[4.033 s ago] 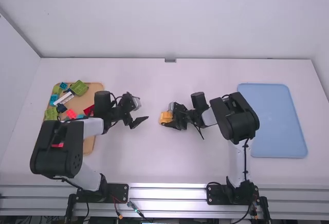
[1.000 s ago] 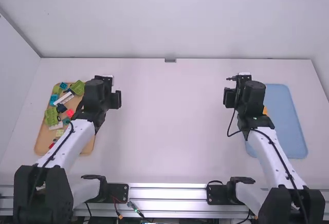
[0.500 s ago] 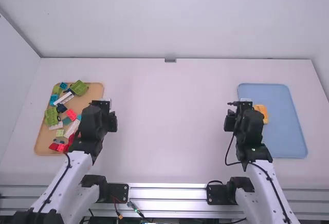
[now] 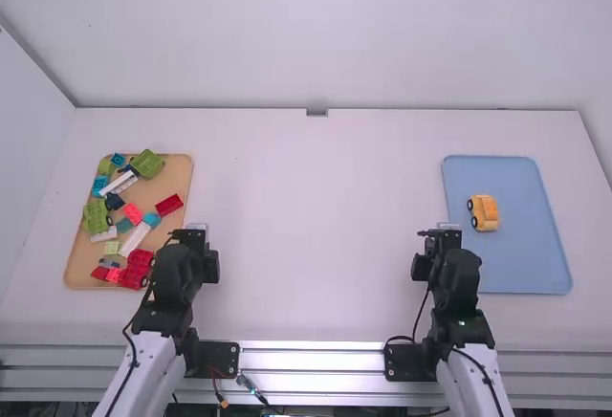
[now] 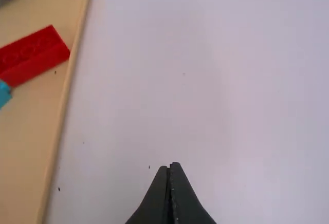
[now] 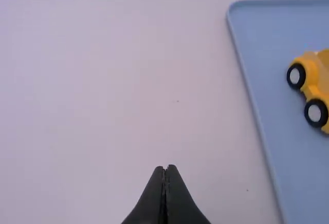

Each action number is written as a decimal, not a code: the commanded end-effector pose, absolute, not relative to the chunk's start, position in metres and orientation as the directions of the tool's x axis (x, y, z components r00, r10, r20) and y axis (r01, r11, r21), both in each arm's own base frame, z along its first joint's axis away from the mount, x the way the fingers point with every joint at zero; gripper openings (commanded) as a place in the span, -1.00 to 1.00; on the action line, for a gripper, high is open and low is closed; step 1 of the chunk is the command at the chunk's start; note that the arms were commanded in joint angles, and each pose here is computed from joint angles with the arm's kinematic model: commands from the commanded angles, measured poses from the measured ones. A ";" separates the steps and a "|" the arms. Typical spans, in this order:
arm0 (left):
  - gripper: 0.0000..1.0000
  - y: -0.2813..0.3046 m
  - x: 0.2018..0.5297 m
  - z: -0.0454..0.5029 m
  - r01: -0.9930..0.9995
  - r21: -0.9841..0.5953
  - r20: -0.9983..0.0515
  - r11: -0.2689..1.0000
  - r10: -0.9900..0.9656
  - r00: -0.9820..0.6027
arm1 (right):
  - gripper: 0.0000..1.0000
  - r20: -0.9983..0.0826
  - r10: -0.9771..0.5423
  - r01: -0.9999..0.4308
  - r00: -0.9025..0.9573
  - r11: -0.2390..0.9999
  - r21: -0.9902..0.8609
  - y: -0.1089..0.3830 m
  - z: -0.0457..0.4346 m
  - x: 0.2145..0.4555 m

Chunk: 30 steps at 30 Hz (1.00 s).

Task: Assemble lego blocks to make yellow taxi

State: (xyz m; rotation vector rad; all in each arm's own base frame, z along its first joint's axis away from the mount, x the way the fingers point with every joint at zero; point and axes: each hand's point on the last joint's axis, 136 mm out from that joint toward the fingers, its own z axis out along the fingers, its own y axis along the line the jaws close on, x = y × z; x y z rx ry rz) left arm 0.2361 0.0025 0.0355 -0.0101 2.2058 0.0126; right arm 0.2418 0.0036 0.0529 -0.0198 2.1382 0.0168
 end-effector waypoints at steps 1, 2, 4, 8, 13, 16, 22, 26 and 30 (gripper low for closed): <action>-1.00 0.000 0.233 0.033 0.000 0.000 -0.815 1.000 0.000 -0.580 | -1.00 -0.848 0.000 -0.014 -0.530 1.000 0.008 0.003 0.045 0.238; -1.00 0.000 0.234 0.036 0.000 0.000 -0.824 1.000 0.000 -0.567 | -1.00 -0.856 0.000 -0.014 -0.518 1.000 0.008 0.003 0.049 0.239; -1.00 0.000 0.237 0.043 0.000 0.000 -0.843 1.000 0.000 -0.538 | -1.00 -0.872 0.000 -0.014 -0.489 1.000 0.008 0.003 0.056 0.241; -1.00 0.000 0.242 0.059 0.000 0.000 -0.880 1.000 0.000 -0.476 | -1.00 -0.904 0.000 -0.014 -0.428 1.000 0.007 0.003 0.071 0.244; -1.00 0.000 0.245 0.075 0.000 0.000 -0.911 1.000 0.000 -0.412 | -1.00 -0.930 0.000 -0.015 -0.367 1.000 0.006 0.003 0.086 0.246; -1.00 0.000 0.246 0.085 0.000 0.000 -0.929 1.000 0.000 -0.370 | -1.00 -0.945 0.000 -0.015 -0.326 1.000 0.005 0.003 0.096 0.247; -1.00 0.000 0.248 0.105 0.000 0.000 -0.958 1.000 0.000 -0.287 | -1.00 -0.969 0.000 -0.015 -0.248 1.000 0.004 0.003 0.115 0.248; -1.00 0.000 0.248 0.115 0.000 0.000 -0.970 1.000 0.000 -0.244 | -1.00 -0.978 0.000 -0.016 -0.207 1.000 0.003 0.003 0.124 0.248; -1.00 0.000 0.248 0.126 0.000 0.000 -0.980 1.000 0.000 -0.198 | -1.00 -0.987 0.000 -0.016 -0.163 1.000 0.003 0.003 0.134 0.247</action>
